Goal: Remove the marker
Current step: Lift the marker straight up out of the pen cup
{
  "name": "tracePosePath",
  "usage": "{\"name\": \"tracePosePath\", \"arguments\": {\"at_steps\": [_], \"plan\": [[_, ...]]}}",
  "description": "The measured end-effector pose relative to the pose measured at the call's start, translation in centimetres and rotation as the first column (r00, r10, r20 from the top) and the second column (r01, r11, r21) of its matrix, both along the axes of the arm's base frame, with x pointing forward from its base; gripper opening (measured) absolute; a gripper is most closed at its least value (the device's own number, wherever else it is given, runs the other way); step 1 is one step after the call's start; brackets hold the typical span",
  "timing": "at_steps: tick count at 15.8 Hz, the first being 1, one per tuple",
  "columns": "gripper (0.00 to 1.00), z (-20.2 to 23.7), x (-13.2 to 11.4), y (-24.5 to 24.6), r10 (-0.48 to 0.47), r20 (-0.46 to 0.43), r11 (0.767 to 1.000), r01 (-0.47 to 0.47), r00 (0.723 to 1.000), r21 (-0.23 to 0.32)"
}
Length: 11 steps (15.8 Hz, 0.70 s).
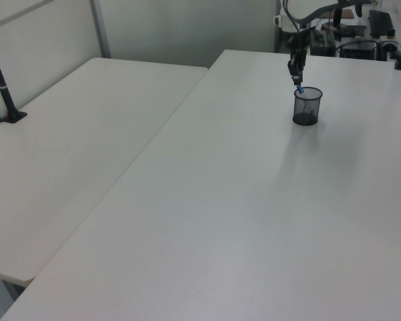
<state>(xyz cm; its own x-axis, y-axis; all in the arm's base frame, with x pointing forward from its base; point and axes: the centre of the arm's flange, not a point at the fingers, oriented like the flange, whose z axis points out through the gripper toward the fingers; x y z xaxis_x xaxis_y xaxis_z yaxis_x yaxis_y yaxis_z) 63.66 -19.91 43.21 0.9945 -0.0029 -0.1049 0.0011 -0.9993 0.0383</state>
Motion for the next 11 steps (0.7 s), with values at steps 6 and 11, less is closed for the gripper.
{"name": "tracePosePath", "arguments": {"at_steps": [6, 11], "plan": [[0.19, 5.2, -0.8, 0.3, -0.022, 0.097, 0.999, 0.018, 0.995, 0.038], [0.19, 11.0, -2.8, 1.8, -0.017, 0.145, 0.998, 0.007, 0.989, 0.068]]}}
